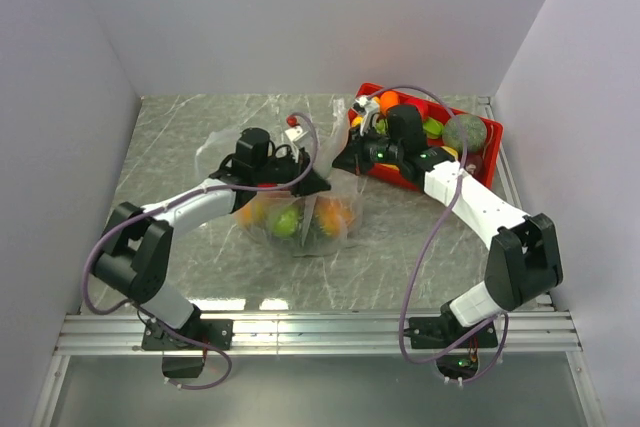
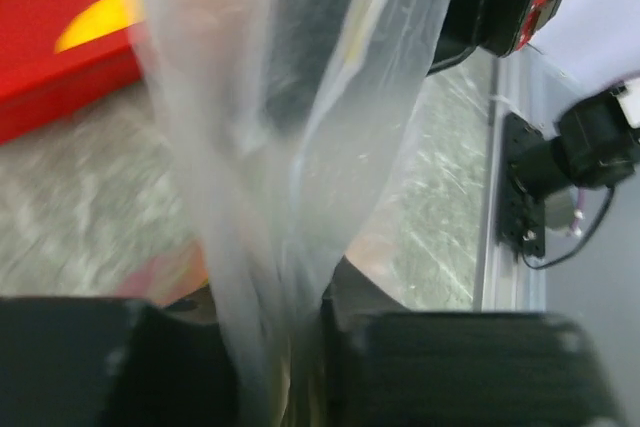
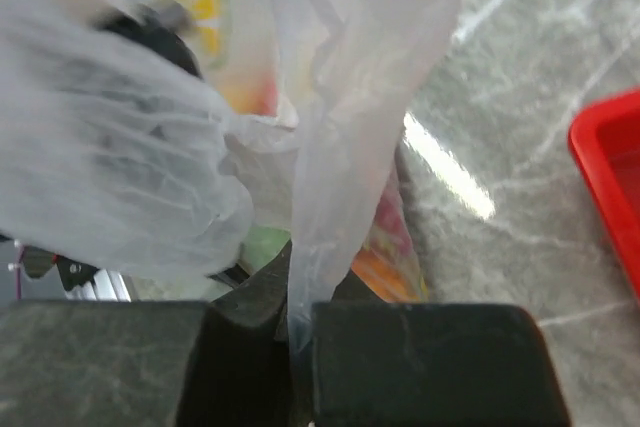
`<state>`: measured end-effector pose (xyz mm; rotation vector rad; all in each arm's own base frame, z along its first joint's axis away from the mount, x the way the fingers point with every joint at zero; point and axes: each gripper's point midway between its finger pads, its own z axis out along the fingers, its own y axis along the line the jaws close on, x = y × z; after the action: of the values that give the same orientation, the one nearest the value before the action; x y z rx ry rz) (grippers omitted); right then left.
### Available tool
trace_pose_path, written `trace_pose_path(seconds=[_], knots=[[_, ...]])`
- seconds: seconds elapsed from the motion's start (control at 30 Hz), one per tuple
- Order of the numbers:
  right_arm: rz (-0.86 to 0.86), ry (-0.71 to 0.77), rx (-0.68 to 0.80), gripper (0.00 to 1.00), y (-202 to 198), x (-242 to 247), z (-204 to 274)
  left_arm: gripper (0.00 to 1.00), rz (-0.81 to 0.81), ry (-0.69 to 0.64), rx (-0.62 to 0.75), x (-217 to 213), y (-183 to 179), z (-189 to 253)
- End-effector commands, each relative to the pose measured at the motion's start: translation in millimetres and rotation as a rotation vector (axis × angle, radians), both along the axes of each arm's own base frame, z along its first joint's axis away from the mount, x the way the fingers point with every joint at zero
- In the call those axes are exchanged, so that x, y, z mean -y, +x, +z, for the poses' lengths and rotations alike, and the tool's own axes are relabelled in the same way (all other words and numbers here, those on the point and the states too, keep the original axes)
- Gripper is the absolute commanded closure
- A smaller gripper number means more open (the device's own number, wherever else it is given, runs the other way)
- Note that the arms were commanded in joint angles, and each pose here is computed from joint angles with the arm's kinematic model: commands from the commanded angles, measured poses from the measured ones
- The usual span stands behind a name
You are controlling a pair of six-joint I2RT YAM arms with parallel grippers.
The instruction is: Place the fake fruits into the plastic bag and tie a complex knot
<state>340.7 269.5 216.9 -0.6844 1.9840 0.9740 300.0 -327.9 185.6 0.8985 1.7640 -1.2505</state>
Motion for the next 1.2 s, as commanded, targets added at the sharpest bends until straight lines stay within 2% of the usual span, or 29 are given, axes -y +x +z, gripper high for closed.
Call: trace_pose_path(seconds=[0.0, 0.03, 0.07, 0.13, 0.17, 0.23, 0.33, 0.37, 0.43, 0.5, 0.53, 0.63, 0.77, 0.87, 1.0, 1.03, 1.07, 1.17], knots=[[-0.146, -0.019, -0.016, 1.0, 23.4, 21.1, 7.6, 0.73, 0.121, 0.016, 0.091, -27.7, 13.6, 30.4], [-0.156, -0.03, -0.017, 1.0, 27.2, 23.9, 6.5, 0.7, 0.12, 0.035, 0.113, -30.4, 13.0, 32.4], [-0.165, -0.027, -0.013, 1.0, 31.8, 28.4, 10.0, 0.62, 0.115, 0.088, 0.134, -37.0, 10.4, 24.9], [-0.161, -0.018, -0.001, 1.0, 36.4, 27.4, 21.2, 0.56, 0.114, 0.138, 0.135, -41.9, 10.0, 15.5], [-0.156, -0.016, 0.004, 1.0, 37.8, 25.8, 24.1, 0.55, 0.095, 0.19, 0.159, -45.2, 11.6, 1.1], [-0.162, 0.0, -0.001, 1.0, 45.0, 22.0, 28.9, 0.58, 0.077, 0.238, 0.095, -49.1, 6.7, -20.0], [-0.177, -0.001, -0.034, 1.0, 55.5, 18.5, 21.9, 0.74, 0.05, 0.255, 0.016, -48.0, -1.4, -46.1], [-0.185, -0.002, -0.046, 1.0, 58.1, 18.4, 16.9, 0.85, 0.066, 0.251, -0.011, -47.7, -1.1, -52.2], [-0.185, -0.013, -0.097, 1.0, 59.3, 16.0, -2.7, 0.96, 0.108, 0.236, 0.009, -47.6, 6.5, -57.5], [-0.146, -0.013, -0.149, 1.0, 50.7, 12.1, -17.6, 0.99, 0.137, 0.216, -0.034, -44.6, 9.3, -59.1], [-0.068, 0.01, -0.17, 1.0, 38.5, 5.6, -17.7, 0.99, 0.133, 0.195, -0.024, -41.2, 12.8, -52.1], [0.004, 0.044, -0.165, 0.89, 18.9, 3.8, -4.0, 0.99, 0.13, 0.128, -0.022, -33.7, 15.7, -29.5], [0.018, 0.076, -0.075, 0.59, 4.8, 6.8, 20.0, 0.99, 0.12, 0.065, -0.047, -26.4, 13.8, -4.8], [0.024, 0.103, -0.056, 0.52, -2.8, 4.2, 31.8, 0.99, 0.12, 0.064, -0.052, -21.5, 15.2, 0.3], [0.03, 0.092, -0.068, 0.49, -10.2, -9.0, 35.9, 0.99, 0.127, 0.063, -0.06, -14.6, 16.0, 1.8], [0.026, 0.083, -0.067, 0.45, -10.1, -9.6, 34.3, 0.99, 0.126, 0.058, -0.068, -13.2, 16.2, 3.3], [0.018, 0.08, -0.068, 0.36, -10.1, -9.0, 33.9, 0.99, 0.127, 0.049, -0.089, -11.4, 15.3, 3.8], [0.008, 0.056, -0.058, 0.33, -12.1, -4.9, 29.8, 0.99, 0.122, 0.021, -0.103, -9.8, 12.3, 8.3]])
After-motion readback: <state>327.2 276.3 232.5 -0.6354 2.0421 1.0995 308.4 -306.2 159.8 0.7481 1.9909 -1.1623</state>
